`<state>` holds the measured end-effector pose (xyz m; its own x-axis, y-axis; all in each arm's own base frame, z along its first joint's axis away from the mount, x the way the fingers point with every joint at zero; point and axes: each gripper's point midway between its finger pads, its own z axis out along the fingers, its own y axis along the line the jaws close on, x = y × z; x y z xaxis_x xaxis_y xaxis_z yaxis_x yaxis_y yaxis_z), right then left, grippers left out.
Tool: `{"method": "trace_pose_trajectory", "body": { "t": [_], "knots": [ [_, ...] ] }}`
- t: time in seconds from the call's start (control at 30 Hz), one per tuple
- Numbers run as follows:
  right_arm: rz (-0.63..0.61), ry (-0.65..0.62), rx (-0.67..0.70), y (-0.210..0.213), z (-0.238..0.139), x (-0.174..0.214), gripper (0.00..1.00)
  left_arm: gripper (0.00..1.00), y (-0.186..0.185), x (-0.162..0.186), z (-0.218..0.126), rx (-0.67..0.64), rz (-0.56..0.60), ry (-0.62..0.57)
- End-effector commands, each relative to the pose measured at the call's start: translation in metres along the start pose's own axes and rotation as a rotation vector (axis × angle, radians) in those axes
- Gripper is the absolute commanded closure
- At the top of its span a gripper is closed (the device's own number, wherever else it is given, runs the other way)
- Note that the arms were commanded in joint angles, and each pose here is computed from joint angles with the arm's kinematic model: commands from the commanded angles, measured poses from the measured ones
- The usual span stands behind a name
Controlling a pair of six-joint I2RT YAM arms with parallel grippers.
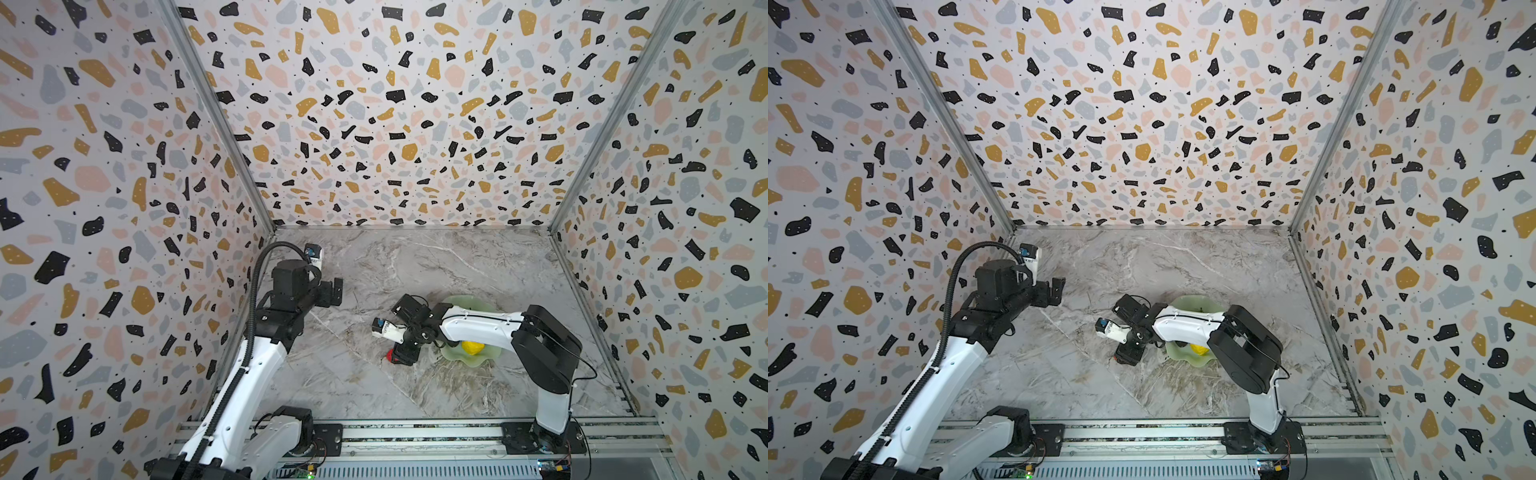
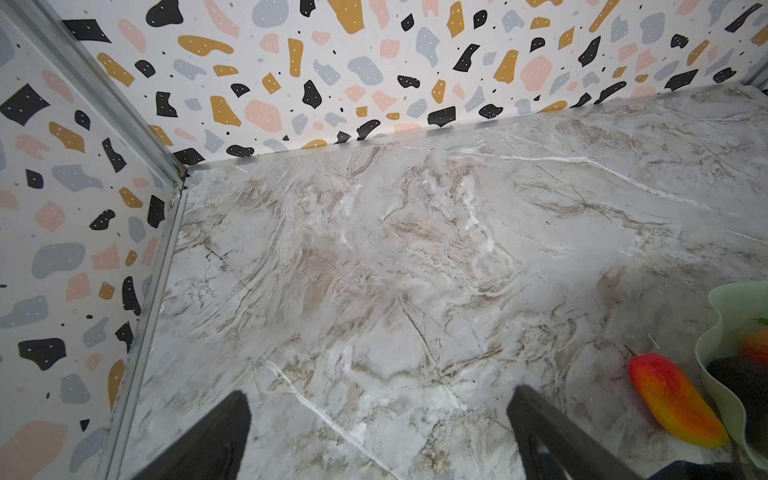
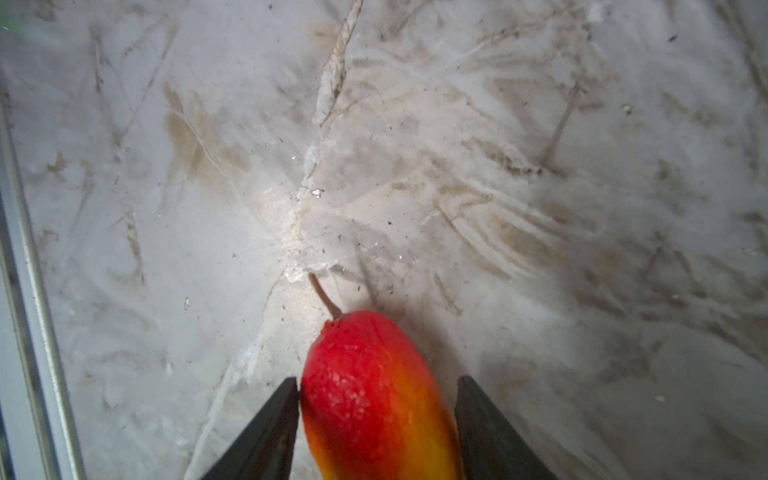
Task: Place and organize the fake fruits in the fruit bowl
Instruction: 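Lift the mango over the green bowl and release it inside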
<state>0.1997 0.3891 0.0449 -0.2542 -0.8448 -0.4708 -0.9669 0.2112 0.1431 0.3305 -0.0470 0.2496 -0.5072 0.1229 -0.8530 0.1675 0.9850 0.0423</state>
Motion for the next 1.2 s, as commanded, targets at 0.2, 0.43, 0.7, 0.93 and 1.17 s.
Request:
{"method": "trace_pose_trajectory", "body": {
  "t": [0.2,0.43,0.7,0.93,1.17],
  "knots": [
    [-0.001,0.004,0.002,0.001,-0.002,-0.004,0.52,0.01,0.002,-0.007,-0.004,-0.007,0.003,-0.034],
    [-0.009,0.014,0.000,0.000,0.001,-0.007,0.64,0.00,0.002,-0.007,-0.004,-0.008,0.003,-0.033],
    [-0.011,-0.051,0.046,-0.007,-0.026,-0.028,0.86,0.00,0.002,-0.007,-0.004,-0.008,0.002,-0.033],
    [0.204,-0.312,0.192,-0.063,-0.137,-0.051,0.95,0.00,0.003,-0.007,-0.005,-0.012,0.002,-0.035],
    [0.645,-0.225,0.624,-0.146,-0.213,0.056,0.99,0.00,0.002,-0.008,-0.005,-0.008,0.003,-0.038]
  ]
}}
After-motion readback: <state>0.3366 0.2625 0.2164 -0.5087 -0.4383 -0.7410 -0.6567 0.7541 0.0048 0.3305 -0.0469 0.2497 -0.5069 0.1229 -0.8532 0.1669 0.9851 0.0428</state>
